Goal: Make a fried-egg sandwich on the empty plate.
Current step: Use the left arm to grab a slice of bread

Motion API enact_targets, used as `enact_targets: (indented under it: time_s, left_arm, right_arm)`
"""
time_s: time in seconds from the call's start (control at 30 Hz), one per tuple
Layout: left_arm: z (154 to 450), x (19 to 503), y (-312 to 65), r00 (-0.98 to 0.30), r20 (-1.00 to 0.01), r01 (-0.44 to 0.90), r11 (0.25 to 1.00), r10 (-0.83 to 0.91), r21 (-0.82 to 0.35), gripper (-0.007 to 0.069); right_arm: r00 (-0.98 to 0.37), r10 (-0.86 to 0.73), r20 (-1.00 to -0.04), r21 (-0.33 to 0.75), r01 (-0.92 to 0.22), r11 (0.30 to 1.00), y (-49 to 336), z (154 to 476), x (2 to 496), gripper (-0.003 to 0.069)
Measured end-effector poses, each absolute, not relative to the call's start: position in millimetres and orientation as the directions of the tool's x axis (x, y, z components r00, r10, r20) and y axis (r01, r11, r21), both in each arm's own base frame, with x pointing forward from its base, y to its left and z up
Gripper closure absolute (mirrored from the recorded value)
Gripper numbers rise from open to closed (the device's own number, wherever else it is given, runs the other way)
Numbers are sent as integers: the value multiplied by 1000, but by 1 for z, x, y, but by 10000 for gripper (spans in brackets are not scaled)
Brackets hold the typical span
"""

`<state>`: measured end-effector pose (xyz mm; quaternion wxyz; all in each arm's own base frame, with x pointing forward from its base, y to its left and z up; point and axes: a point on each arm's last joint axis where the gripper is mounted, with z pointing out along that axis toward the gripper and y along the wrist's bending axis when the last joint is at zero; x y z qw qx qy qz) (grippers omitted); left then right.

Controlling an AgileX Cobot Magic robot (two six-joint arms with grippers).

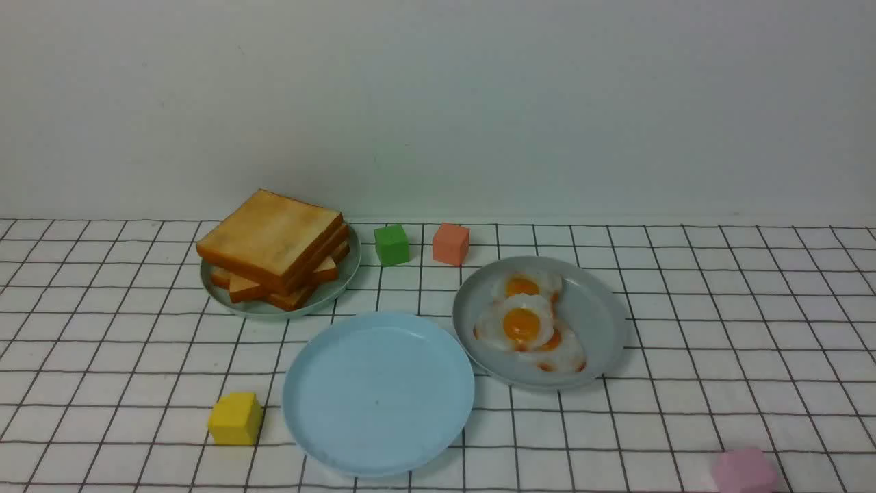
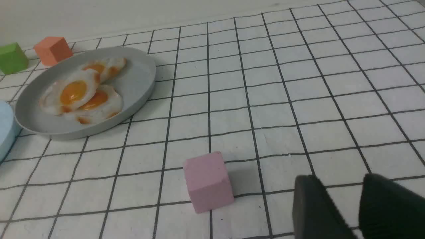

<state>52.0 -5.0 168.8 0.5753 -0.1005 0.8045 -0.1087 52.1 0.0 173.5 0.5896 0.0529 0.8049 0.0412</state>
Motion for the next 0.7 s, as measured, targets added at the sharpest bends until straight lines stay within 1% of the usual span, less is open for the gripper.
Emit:
enact_targets:
  time_s: [0.53, 0.6, 0.63, 0.67, 0.7]
  left_arm:
    - [169, 52, -5, -315, -905, -36, 956, -287, -291, 387]
    - [171, 53, -5, -287, -899, -35, 942, -330, -335, 387]
    - [174, 54, -6, -262, -889, -33, 924, -377, -382, 387]
    - [176, 54, -7, -240, -858, -33, 887, -455, -461, 387]
    - [177, 54, -7, -234, -859, -32, 887, -455, -461, 387]
  right_arm:
    - [-299, 134, -945, 129, 37, 991, 0, 173, 52, 421]
    - [-299, 134, -945, 129, 37, 991, 0, 173, 52, 421]
    - [-299, 134, -945, 129, 37, 991, 0, 173, 52, 421]
    - [-299, 134, -945, 129, 37, 991, 0, 173, 52, 421]
    - [-299, 134, -945, 129, 37, 991, 0, 173, 52, 421]
